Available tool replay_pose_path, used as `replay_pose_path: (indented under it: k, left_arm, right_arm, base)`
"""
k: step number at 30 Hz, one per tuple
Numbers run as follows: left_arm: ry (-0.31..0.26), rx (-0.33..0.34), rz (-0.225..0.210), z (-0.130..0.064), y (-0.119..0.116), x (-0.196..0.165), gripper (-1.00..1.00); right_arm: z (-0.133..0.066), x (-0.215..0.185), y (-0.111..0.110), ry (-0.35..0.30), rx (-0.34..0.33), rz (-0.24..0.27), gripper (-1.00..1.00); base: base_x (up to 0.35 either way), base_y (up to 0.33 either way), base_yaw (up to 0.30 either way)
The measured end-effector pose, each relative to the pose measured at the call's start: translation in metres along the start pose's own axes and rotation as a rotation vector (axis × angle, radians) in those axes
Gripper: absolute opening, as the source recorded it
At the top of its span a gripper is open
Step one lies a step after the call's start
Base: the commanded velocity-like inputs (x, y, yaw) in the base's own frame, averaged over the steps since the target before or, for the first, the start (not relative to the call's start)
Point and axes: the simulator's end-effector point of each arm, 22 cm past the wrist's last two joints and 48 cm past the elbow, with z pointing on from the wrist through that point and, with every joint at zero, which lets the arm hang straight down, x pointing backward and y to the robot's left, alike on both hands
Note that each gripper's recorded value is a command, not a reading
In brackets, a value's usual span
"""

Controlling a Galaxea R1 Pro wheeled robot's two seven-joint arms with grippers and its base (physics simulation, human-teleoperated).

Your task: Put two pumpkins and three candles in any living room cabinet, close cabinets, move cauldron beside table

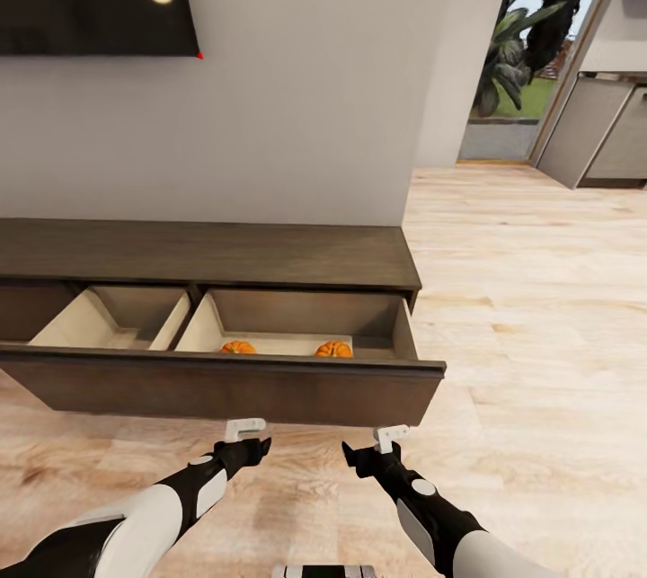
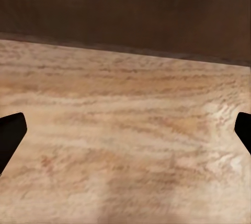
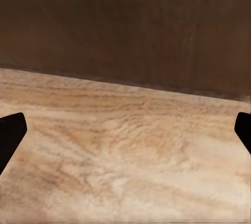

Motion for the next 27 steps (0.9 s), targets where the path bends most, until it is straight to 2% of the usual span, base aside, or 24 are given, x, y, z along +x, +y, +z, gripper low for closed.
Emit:
replay_pose_path:
  k: [16, 27]
  left_arm:
    - [0.061, -0.010, -0.011, 0.017, 0.008, 0.034, 1.00]
    - [0.059, -0.011, -0.013, 0.017, 0.009, 0.034, 1.00]
  right_arm:
    - [0.010, 0.037, -0.005, 0.061, 0.002, 0.023, 1.00]
    - [0.010, 0.037, -0.004, 0.060, 0.002, 0.021, 1.00]
  base:
    - [0.000, 0.000, 0.000]
    - [0.002, 0.000, 0.000]
